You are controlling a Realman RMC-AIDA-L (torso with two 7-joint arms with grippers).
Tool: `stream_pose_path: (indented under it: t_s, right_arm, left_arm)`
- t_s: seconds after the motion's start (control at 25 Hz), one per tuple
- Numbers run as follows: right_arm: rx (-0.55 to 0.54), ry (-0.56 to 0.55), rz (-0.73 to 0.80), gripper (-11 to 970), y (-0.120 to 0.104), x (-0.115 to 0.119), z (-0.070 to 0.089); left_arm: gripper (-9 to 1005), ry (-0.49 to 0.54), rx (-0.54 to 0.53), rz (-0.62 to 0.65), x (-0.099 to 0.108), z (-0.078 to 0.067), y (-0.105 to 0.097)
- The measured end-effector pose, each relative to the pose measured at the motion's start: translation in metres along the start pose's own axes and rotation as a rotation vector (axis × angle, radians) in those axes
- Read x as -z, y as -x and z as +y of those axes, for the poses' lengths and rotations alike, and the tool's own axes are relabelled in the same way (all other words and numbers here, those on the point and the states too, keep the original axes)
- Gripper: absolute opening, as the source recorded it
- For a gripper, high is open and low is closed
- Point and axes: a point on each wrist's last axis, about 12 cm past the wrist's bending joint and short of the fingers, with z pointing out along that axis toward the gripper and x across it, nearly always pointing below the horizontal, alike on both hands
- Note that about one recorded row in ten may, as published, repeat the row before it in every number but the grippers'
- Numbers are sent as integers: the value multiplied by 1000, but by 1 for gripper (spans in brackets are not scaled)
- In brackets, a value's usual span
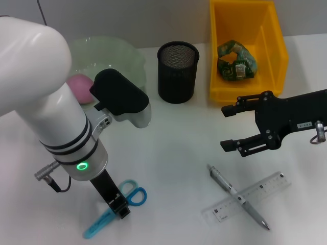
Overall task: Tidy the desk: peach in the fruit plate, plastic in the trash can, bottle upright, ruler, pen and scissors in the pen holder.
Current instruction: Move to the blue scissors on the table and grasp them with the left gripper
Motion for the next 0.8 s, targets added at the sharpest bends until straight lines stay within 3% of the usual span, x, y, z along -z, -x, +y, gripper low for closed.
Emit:
stream_pose_path:
  t_s: [0.8]
  right_arm:
    - [-3,-2,-3,827,0,0,0]
  left_arm:
    - [440,19,-1,3,-2,2,0]
